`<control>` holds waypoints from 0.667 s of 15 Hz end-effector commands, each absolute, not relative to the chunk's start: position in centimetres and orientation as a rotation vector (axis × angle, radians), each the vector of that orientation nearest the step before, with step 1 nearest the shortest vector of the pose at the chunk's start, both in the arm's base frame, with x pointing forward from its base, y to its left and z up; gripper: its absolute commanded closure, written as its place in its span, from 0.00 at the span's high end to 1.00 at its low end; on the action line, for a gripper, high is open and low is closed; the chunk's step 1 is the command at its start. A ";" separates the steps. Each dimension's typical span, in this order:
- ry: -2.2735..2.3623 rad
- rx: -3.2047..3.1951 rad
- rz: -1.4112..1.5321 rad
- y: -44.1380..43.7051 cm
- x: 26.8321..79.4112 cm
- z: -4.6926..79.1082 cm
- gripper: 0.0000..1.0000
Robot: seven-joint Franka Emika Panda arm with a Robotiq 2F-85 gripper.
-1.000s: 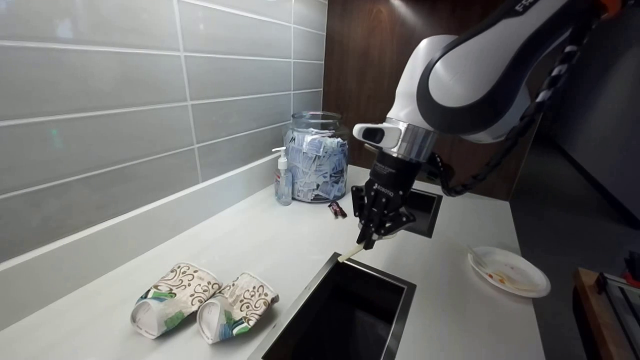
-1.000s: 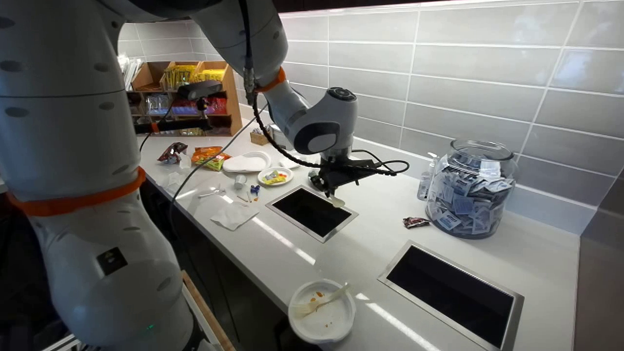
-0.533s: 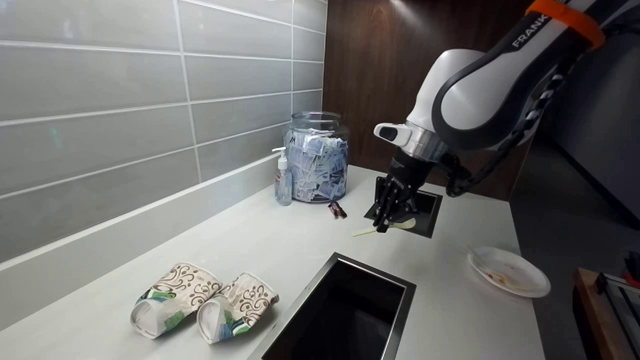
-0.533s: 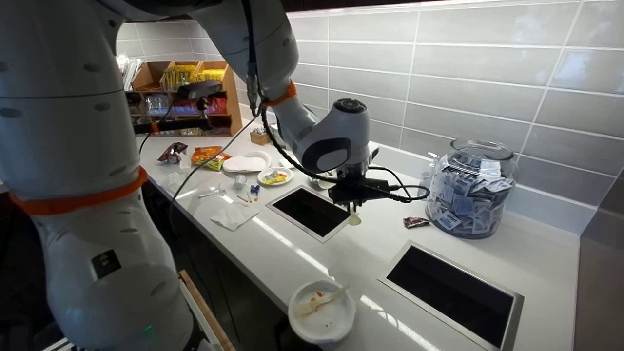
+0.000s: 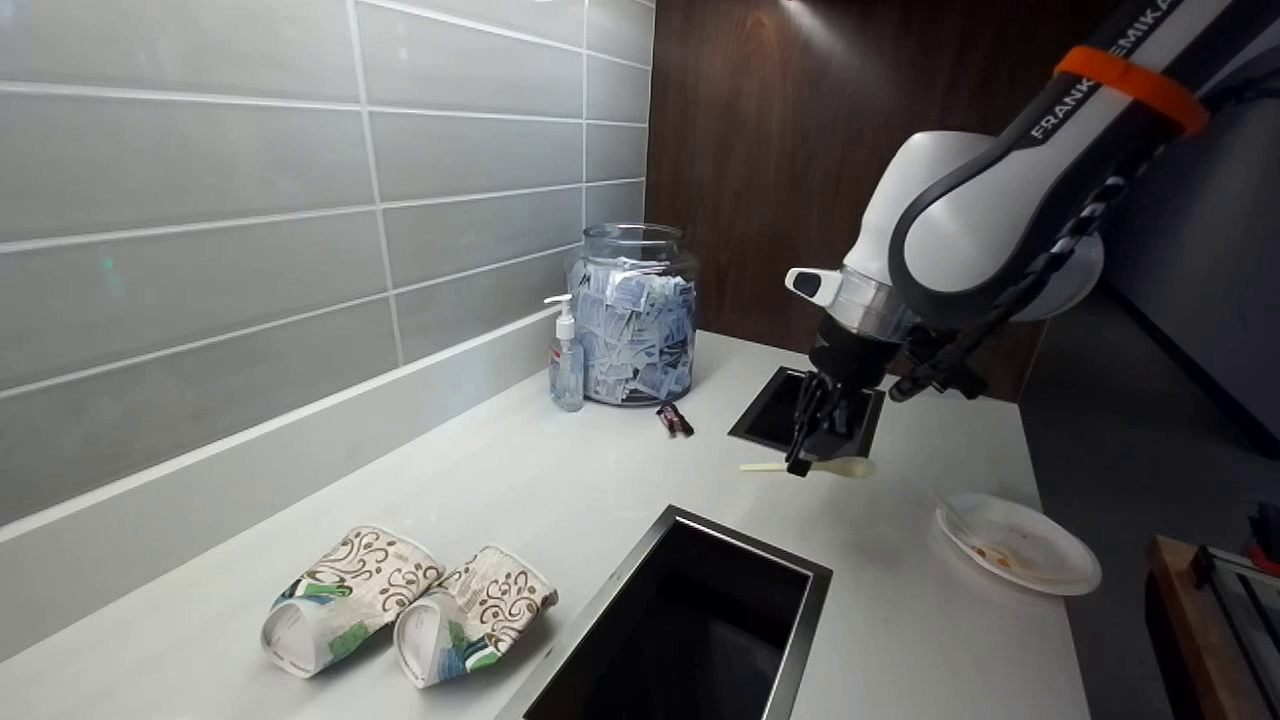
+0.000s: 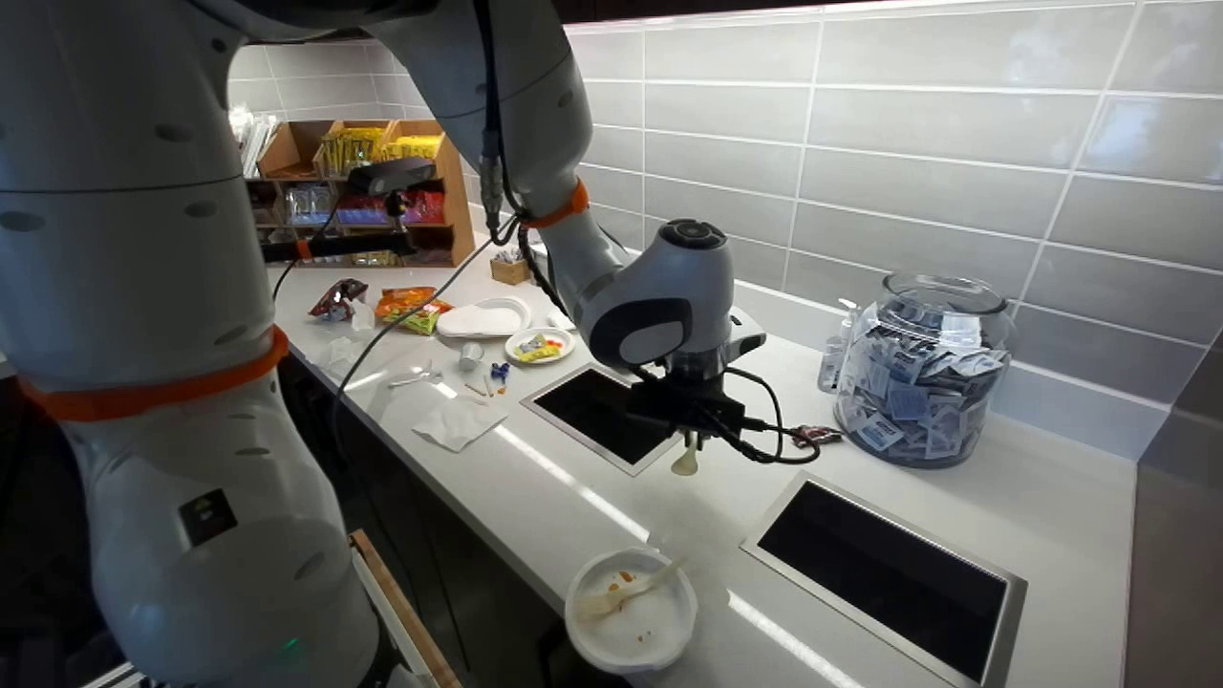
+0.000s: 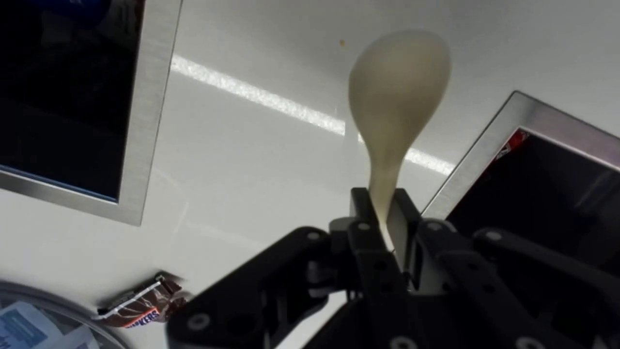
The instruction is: Use the spoon to push the corn chips into the bin
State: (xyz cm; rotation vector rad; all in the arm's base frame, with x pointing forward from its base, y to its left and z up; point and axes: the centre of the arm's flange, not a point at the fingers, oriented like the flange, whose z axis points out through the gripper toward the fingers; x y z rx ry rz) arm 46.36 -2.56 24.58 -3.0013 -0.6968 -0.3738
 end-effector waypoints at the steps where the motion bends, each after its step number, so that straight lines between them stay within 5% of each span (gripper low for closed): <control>1: -0.495 -3.034 -0.359 -2.5 45.4 24.4 0.03; 4: -0.423 -3.035 -0.346 -2.7 45.3 23.8 0.03; 5: -0.413 -3.035 -0.338 -2.8 45.2 23.6 0.39; 6: -0.403 -3.034 -0.335 -2.8 45.1 23.6 0.40; 10: -0.374 -3.046 -0.334 -2.8 45.1 23.6 0.68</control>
